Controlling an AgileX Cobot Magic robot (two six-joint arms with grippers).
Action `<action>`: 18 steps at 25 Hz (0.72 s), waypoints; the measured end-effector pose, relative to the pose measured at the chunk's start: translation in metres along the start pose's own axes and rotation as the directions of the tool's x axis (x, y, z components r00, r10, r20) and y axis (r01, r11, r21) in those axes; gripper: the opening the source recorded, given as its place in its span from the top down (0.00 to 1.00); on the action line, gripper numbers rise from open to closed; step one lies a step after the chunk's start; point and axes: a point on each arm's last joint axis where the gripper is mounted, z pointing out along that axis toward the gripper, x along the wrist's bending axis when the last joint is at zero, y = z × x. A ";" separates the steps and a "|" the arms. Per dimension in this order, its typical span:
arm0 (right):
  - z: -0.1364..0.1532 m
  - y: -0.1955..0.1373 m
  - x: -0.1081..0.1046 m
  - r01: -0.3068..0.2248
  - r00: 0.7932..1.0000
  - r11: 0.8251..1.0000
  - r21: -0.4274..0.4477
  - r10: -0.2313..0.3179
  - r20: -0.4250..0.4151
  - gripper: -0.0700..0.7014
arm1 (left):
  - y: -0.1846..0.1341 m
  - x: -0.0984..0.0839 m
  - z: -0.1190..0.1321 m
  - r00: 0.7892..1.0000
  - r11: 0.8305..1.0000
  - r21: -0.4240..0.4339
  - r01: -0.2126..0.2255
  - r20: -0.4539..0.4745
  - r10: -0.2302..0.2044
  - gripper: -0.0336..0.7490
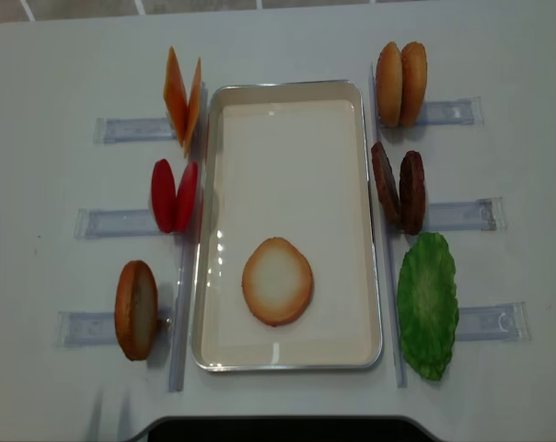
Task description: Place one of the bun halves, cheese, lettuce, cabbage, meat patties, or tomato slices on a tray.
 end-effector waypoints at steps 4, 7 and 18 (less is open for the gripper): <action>0.000 0.000 0.000 0.000 1.000 1.000 0.000 0.000 0.000 0.44 | 0.000 0.000 0.000 1.000 1.000 0.000 0.000 0.000 0.000 0.56; 0.000 0.000 0.000 0.000 1.000 1.000 0.000 0.000 0.000 0.44 | 0.000 0.000 0.000 1.000 1.000 0.000 0.000 0.000 0.000 0.56; 0.000 0.000 0.000 0.000 1.000 1.000 0.000 0.000 0.000 0.44 | 0.000 0.000 0.000 1.000 1.000 0.000 0.000 0.000 0.000 0.57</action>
